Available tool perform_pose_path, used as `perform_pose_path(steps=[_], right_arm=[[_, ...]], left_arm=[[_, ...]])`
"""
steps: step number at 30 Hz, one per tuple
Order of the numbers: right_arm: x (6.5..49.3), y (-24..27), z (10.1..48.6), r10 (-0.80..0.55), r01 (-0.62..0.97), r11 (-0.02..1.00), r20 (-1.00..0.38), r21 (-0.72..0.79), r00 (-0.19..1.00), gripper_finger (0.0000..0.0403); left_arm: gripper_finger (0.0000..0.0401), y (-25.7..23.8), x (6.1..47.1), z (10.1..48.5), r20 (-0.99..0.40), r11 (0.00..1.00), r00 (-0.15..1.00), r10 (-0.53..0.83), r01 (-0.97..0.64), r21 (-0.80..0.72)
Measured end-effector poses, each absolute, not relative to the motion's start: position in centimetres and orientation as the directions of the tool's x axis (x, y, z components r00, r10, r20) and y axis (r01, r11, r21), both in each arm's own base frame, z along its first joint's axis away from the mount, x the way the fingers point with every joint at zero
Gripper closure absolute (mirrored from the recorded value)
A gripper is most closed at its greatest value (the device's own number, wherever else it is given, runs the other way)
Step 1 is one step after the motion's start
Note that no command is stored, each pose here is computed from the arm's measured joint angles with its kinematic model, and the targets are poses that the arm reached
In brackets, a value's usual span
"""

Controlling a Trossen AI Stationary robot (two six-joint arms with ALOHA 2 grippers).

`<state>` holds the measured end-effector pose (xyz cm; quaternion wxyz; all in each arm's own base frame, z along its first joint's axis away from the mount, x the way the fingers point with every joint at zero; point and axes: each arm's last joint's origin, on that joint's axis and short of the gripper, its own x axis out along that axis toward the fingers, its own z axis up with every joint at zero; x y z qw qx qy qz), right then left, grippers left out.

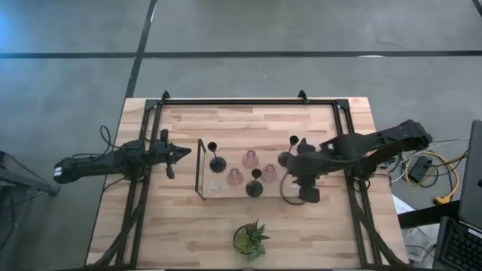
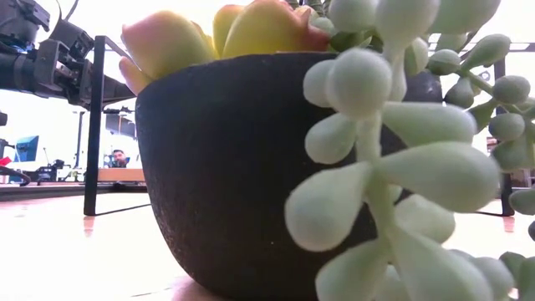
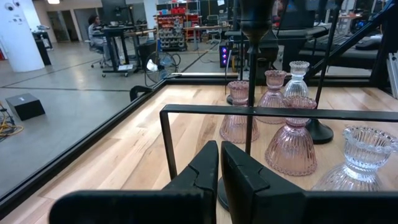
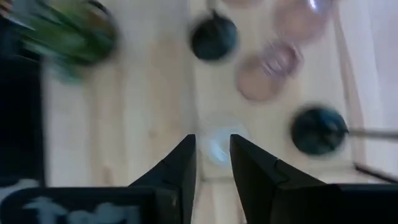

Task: Pick & Place candle stick holders
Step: Return to Home Position

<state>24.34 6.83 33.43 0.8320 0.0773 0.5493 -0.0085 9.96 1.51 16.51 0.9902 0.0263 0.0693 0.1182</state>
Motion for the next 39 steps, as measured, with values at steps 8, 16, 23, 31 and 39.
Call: perform_pose_path(steps=[8,16,23,31,39], right_arm=[[20.0,9.4,36.7,0.088,0.006,0.994,-0.807,0.113,0.585,0.0348],[14.4,8.5,36.1,0.088,0.018,0.992,-0.784,0.126,0.614,0.0378],[10.3,5.6,35.1,0.1,0.013,0.988,-0.708,0.153,0.699,0.0394],[7.8,3.1,33.3,0.048,0.021,0.995,-0.653,0.098,0.756,0.0394],[6.8,1.6,33.6,0.006,-0.009,1.0,-0.558,-0.003,0.83,0.0395]], left_arm=[[0.0378,1.5,10.0,16.5,-0.131,0.971,0.962,0.238,-0.231,0.068],[0.0378,1.5,10.0,16.5,-0.131,0.971,0.962,0.238,-0.231,0.068],[0.0378,1.5,10.0,16.5,-0.131,0.971,0.962,0.238,-0.231,0.068],[0.0378,1.5,10.0,16.5,-0.131,0.971,0.962,0.238,-0.231,0.068],[0.0378,1.5,10.0,16.5,-0.131,0.971,0.962,0.238,-0.231,0.068]])
